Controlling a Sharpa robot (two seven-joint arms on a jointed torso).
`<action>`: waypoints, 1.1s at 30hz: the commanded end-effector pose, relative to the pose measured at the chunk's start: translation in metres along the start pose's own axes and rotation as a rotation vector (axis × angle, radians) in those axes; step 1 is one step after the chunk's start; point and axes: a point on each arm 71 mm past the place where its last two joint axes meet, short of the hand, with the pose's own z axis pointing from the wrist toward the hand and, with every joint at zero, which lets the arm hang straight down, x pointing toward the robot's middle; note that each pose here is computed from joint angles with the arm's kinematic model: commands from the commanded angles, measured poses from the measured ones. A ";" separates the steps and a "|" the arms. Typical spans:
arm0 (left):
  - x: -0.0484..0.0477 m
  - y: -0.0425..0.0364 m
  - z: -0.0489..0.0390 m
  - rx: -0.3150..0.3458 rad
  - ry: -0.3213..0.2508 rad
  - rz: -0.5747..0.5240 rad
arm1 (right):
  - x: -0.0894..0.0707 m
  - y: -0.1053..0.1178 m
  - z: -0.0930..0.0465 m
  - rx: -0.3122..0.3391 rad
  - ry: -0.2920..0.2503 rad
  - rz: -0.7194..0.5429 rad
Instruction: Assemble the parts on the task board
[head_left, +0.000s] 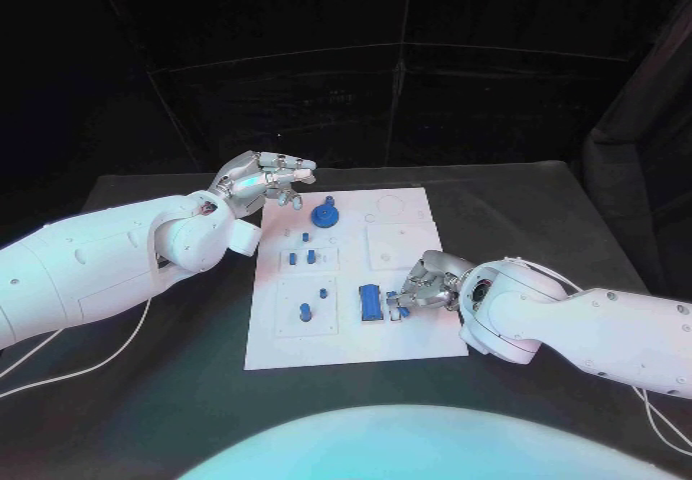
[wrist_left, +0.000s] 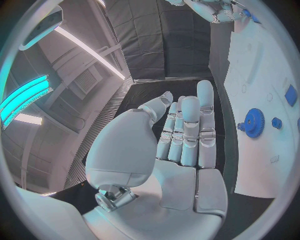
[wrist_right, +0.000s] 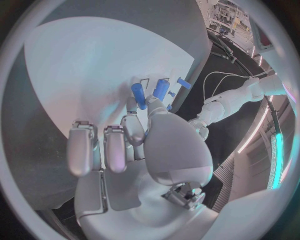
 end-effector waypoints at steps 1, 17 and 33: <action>0.0013 -0.0014 0.0003 0.007 0.012 -0.009 | 0.001 0.001 0.000 0.000 0.013 -0.018; 0.0010 -0.0014 0.0003 0.005 0.011 -0.009 | 0.001 0.003 0.000 -0.016 -0.001 -0.030; 0.0005 -0.0013 0.0002 0.004 0.010 -0.008 | 0.000 0.001 -0.003 -0.024 -0.001 -0.043</action>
